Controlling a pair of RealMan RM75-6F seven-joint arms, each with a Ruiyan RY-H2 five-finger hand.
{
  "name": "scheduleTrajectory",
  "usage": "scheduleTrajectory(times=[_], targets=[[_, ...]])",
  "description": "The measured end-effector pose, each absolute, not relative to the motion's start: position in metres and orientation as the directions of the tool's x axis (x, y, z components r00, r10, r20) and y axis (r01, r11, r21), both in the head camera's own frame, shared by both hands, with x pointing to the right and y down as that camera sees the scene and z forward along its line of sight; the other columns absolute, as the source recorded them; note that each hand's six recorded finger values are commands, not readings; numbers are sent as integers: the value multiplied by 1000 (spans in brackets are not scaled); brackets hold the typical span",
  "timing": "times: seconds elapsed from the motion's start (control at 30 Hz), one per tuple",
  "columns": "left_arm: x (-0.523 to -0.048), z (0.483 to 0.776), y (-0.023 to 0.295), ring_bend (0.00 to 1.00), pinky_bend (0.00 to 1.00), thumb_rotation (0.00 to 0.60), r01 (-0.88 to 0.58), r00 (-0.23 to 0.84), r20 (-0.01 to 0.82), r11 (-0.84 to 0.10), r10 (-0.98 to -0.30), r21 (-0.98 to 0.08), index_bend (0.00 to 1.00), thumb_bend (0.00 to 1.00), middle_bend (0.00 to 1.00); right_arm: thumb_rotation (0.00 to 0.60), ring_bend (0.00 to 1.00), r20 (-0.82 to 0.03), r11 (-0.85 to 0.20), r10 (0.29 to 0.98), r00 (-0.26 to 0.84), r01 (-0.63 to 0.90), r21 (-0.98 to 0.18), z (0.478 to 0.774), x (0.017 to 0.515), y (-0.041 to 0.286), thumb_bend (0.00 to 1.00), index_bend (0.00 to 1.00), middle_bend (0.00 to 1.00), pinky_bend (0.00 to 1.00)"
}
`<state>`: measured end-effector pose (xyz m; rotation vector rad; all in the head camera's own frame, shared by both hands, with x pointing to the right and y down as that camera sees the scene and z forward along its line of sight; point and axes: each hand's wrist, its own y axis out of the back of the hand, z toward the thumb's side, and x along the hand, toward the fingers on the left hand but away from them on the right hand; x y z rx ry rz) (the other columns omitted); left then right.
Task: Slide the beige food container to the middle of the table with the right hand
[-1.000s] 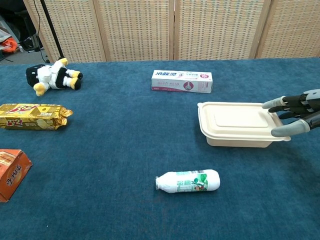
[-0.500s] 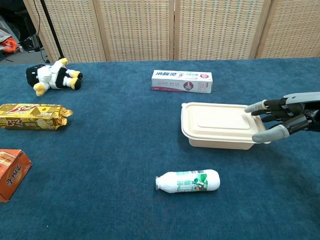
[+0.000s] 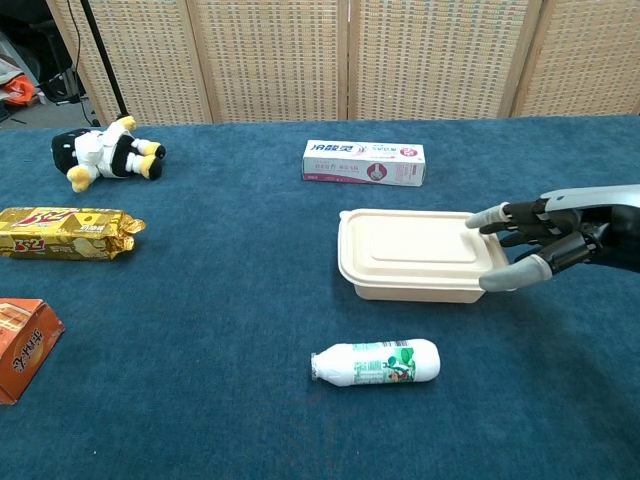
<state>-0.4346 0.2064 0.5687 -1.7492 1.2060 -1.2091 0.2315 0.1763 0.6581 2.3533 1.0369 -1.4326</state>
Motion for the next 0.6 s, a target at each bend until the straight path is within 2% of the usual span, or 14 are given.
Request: scheduleTrajectory(times=[0.6], targets=[[-435, 567, 206, 0, 2, 600, -312, 138, 306, -334, -942, -889, 0, 109, 0, 600, 0, -839, -752, 441, 319, 642, -151, 659, 208, 187, 208, 74, 0, 42]])
